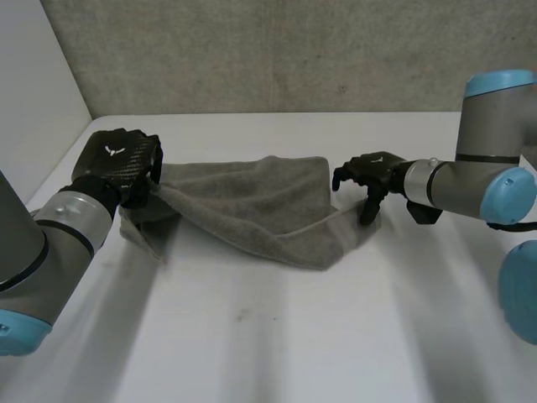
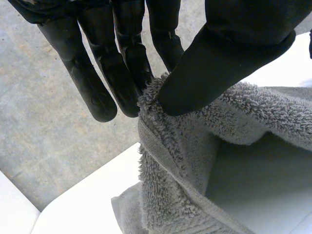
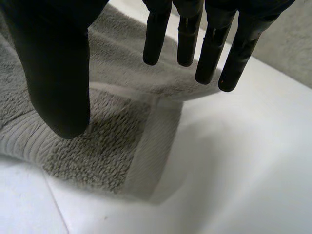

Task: Fold the towel.

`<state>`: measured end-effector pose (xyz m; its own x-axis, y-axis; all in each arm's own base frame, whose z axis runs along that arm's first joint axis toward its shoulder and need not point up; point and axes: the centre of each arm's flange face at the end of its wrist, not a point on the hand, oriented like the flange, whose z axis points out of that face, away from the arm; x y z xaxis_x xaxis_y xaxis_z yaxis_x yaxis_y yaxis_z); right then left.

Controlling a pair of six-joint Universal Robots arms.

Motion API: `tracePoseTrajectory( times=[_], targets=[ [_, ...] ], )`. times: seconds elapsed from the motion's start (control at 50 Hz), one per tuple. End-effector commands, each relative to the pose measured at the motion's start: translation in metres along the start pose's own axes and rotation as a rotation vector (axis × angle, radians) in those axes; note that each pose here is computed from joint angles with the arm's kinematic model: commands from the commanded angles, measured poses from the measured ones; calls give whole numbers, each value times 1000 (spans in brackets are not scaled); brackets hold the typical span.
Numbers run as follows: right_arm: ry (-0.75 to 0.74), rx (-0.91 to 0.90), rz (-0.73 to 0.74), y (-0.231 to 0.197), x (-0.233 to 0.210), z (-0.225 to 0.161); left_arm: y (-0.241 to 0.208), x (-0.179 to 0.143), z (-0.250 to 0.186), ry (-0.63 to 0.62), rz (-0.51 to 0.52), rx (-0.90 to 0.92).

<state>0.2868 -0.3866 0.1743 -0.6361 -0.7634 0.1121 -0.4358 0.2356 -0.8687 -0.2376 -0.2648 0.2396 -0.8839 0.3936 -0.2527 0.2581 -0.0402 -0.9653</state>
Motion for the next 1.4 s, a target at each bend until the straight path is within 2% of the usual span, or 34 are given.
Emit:
tracePoseTrajectory(
  times=[0.02, 0.26, 0.38, 0.48, 0.64, 0.8, 0.96, 1.08, 1.4],
  targets=[
    [-20, -30, 11, 7, -10, 5, 3, 0, 1, -1, -2, -8],
    [-49, -66, 20, 25, -22, 18, 13, -2, 1, -8, -4, -29],
    [-45, -41, 11, 13, -24, 13, 21, 0, 2, -7, -3, -36],
    [17, 36, 9, -23, -7, -16, 36, 2, 8, -2, -6, -68],
    [117, 97, 38, -43, 24, -66, 57, 5, 16, 8, -11, -129],
    [212, 205, 11, -43, 37, -109, 72, 3, 25, 2, -16, -164],
    [302, 282, -11, -29, 39, -134, 82, 3, 25, 3, -22, -195],
    [347, 302, 35, -16, 44, -146, 84, 4, 20, 7, -26, -214],
    [336, 268, 61, 3, 44, -148, 76, 9, -6, 22, -56, -238]
  ],
)
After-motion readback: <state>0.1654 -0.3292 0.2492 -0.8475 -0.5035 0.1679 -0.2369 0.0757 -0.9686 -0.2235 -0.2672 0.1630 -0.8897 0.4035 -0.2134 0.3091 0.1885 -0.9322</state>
